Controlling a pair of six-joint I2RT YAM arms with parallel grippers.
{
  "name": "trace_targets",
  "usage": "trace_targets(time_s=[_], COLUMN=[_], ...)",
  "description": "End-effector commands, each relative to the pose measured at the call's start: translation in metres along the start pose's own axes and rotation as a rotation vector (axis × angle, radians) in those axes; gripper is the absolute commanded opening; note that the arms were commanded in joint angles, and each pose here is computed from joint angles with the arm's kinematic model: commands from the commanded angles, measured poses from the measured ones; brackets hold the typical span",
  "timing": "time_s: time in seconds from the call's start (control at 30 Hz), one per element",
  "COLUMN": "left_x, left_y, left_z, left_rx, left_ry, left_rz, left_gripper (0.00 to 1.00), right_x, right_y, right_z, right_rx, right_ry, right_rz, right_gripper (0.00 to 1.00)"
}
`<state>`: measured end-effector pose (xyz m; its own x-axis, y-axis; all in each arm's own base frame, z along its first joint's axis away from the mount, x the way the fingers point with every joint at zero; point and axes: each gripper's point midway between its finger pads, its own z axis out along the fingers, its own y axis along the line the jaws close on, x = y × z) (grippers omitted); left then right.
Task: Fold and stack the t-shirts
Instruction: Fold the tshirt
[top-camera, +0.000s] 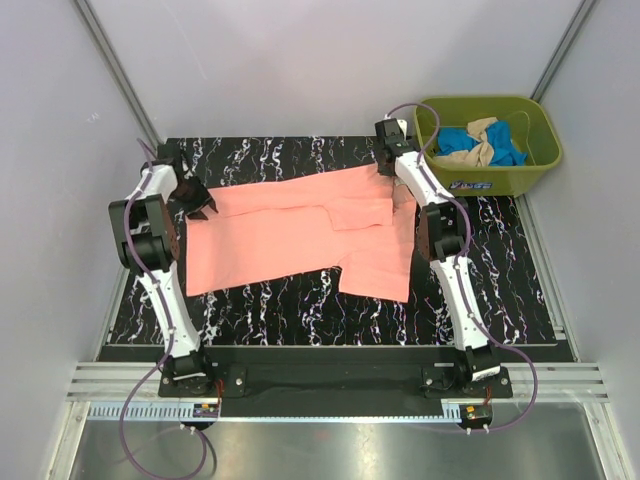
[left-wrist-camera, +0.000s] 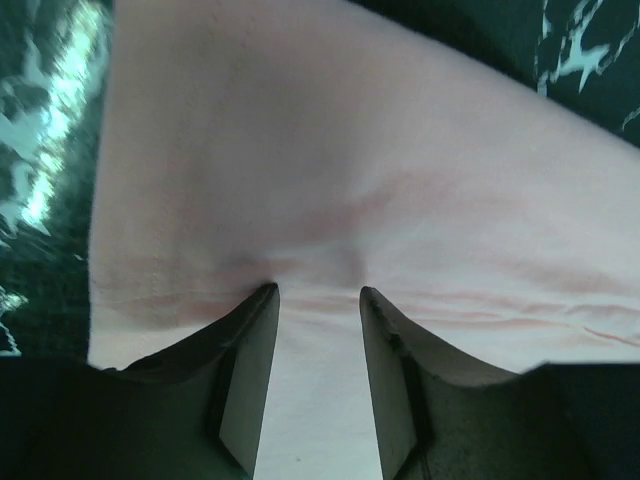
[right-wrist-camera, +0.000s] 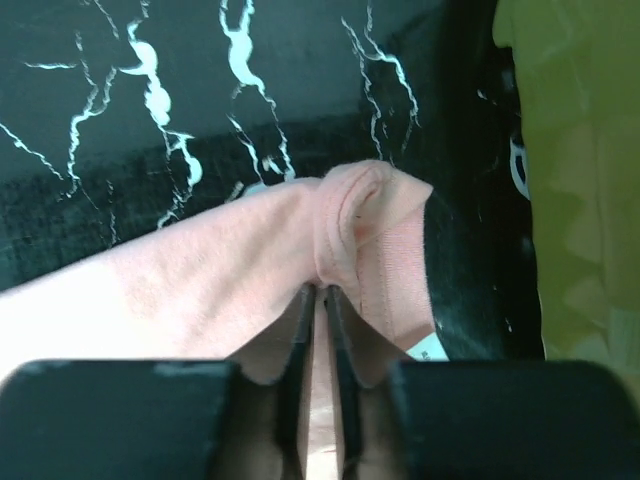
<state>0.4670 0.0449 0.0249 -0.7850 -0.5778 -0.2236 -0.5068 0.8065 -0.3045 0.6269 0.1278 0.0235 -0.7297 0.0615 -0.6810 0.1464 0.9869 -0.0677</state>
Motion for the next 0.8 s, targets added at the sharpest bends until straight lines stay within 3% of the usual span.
trace_targets(time_s=[0.0,0.13,0.2,0.3,0.4,0.63,0.77], left_x=[-0.014,-0.027,-0.038,-0.047,-0.032,0.096,0.153], left_y=[0.01,0.0,-0.009,-0.022,-0.049,-0.181,-0.243], left_z=[0.009,0.008,-0.007,-0.042,-0.075,-0.087,-0.068], left_rx=[-0.047,-0.02,-0.006,-0.009,0.051,0.377,0.573], left_ry=[-0.006,-0.016,-0.064,-0.137,-0.196,-0.112,-0.047], left_rz=[0.01,0.017,0.035,0.076,0.111,0.271,0.295], left_gripper=[0.46,0.5,0.54,0.6,0.62,0.57,0.58], right_x=[0.006,-0.013,-0.033,-0.053,-0.059,-0.006,0.019], right_y=[0.008,0.026,0.026,0.023,0.019,0.013,0.02], right_z=[0.005,-0.007,-0.025,-0.067,-0.109,-0.164,-0.186], right_rx=[-0.044,-0.12,-0.124,-0.145,-0.17,-0.231,-0.342], right_ry=[0.017,-0.027,-0.066,-0.071,-0.043,0.15,0.197], right_rz=[-0.056,-0.035,-0.005,0.04,0.09,0.091,0.069], right_gripper=[0.23,0.34,0.42,0.46,0.51,0.69,0.68])
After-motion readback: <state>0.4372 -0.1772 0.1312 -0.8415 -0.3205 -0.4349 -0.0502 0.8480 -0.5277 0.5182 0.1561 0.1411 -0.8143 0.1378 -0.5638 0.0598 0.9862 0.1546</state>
